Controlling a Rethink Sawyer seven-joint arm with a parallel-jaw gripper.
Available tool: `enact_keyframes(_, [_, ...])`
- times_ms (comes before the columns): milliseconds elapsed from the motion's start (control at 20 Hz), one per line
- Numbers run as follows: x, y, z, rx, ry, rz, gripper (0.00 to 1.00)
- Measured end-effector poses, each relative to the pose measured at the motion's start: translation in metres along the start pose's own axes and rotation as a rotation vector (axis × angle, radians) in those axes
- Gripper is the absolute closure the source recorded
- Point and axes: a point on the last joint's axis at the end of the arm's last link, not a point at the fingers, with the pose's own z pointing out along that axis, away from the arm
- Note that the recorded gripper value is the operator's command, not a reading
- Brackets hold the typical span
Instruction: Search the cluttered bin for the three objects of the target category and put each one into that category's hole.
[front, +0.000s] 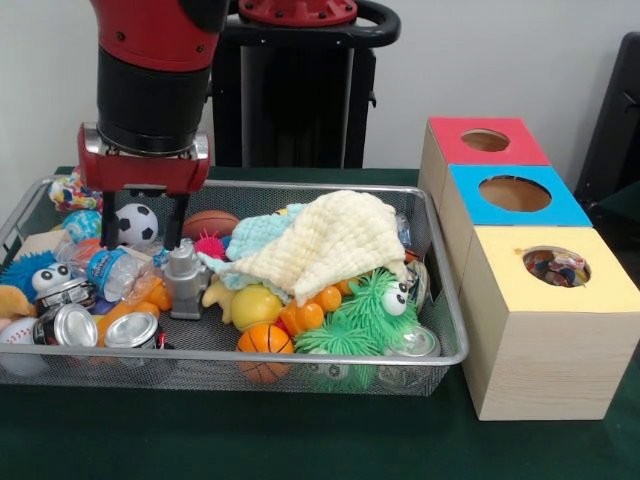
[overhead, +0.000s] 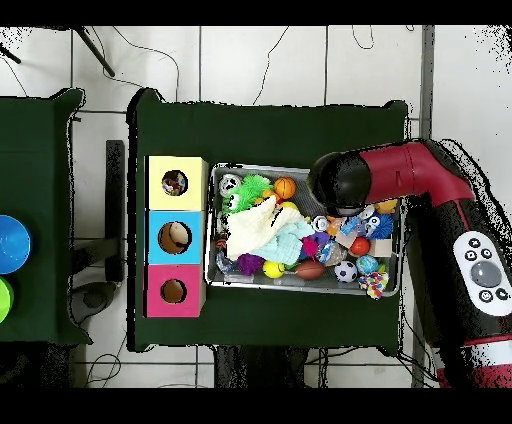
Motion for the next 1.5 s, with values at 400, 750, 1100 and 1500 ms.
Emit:
enact_keyframes(400, [0.003,-0.011,-0.007,0.007,-0.006,0.009,0.0])
enact_keyframes(750, [0.021,-0.043,-0.031,-0.002,-0.017,0.071,0.0])
enact_keyframes(1100, [0.059,-0.075,-0.064,-0.063,-0.004,0.179,0.0])
enact_keyframes(1500, [0.097,-0.095,-0.08,-0.089,0.069,0.225,0.0])
